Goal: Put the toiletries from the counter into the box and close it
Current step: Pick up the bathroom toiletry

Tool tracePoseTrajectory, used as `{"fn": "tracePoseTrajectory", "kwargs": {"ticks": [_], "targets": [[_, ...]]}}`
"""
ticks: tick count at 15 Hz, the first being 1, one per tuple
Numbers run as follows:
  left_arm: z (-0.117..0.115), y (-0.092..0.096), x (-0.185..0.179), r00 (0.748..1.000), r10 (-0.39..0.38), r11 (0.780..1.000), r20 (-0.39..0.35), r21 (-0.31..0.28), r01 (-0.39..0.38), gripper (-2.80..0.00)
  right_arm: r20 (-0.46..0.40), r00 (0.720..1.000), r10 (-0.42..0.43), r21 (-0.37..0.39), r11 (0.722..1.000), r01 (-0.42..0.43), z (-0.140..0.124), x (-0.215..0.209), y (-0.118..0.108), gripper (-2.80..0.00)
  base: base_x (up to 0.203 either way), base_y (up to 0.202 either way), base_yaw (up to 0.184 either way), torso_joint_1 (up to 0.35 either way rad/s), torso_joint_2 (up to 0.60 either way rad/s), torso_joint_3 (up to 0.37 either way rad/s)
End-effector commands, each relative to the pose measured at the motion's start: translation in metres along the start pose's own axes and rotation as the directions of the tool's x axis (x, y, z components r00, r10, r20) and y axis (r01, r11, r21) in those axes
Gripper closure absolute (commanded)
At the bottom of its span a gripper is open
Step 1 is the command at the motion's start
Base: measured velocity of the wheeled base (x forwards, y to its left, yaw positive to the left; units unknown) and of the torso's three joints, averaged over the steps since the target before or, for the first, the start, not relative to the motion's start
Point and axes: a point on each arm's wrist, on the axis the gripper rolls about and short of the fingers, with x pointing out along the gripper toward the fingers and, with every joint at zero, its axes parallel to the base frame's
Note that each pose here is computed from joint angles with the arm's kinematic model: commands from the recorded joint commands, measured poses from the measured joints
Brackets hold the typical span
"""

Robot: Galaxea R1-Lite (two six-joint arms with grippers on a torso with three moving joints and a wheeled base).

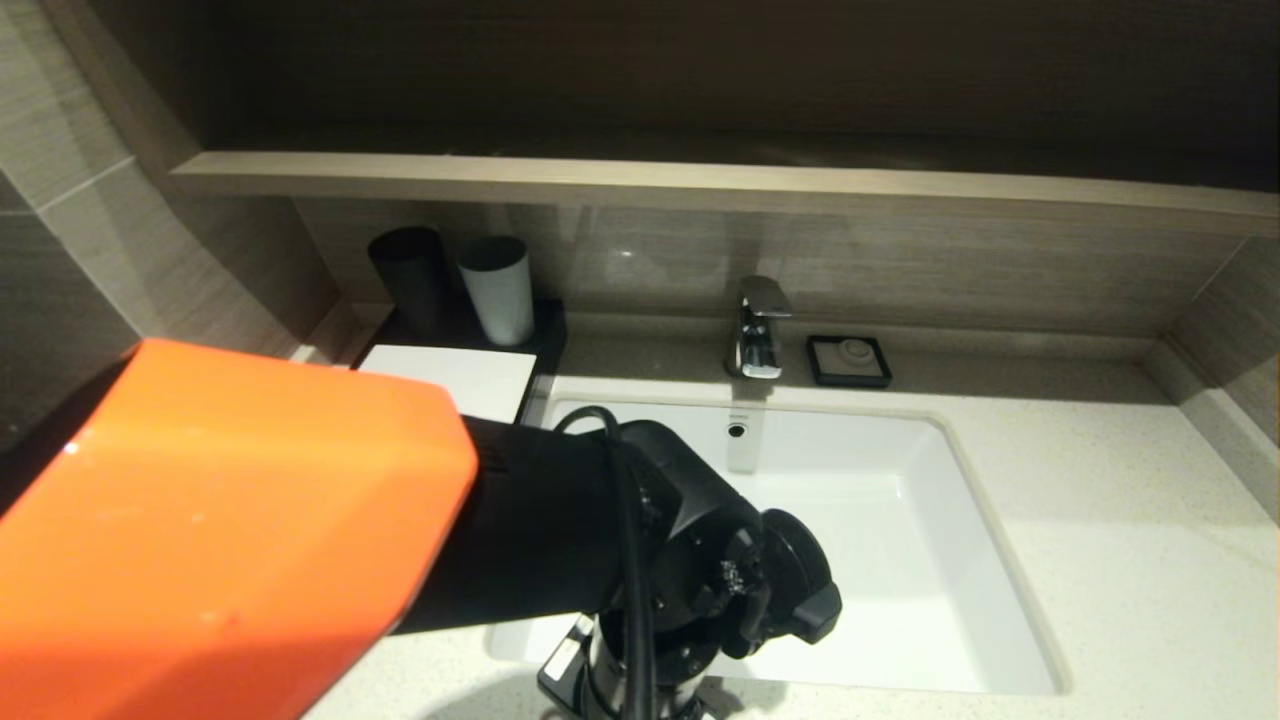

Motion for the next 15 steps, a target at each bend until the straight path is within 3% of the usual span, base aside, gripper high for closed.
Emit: {"fn": "tracePoseTrajectory", "kwargs": {"ticks": [1,15], "targets": [[-0.001,0.0,0.001,1.0,0.007,1.0,-0.01,0.0,-0.007,0.0,-0.001,1.0,0.001,0.0,1.0,-0.001,0.0,0.0,0.0,0.0,0.0,0.0,0.0,0.0,0.0,0.0],[-0.002,0.006,-0.014,0.999,-0.014,0.999,0.031,-0.039,0.015,0.0,-0.001,1.0,0.001,0.0,1.0,-0.001,0.0,0.0,0.0,0.0,0.0,0.0,0.0,0.0,0.0,0.0]]}}
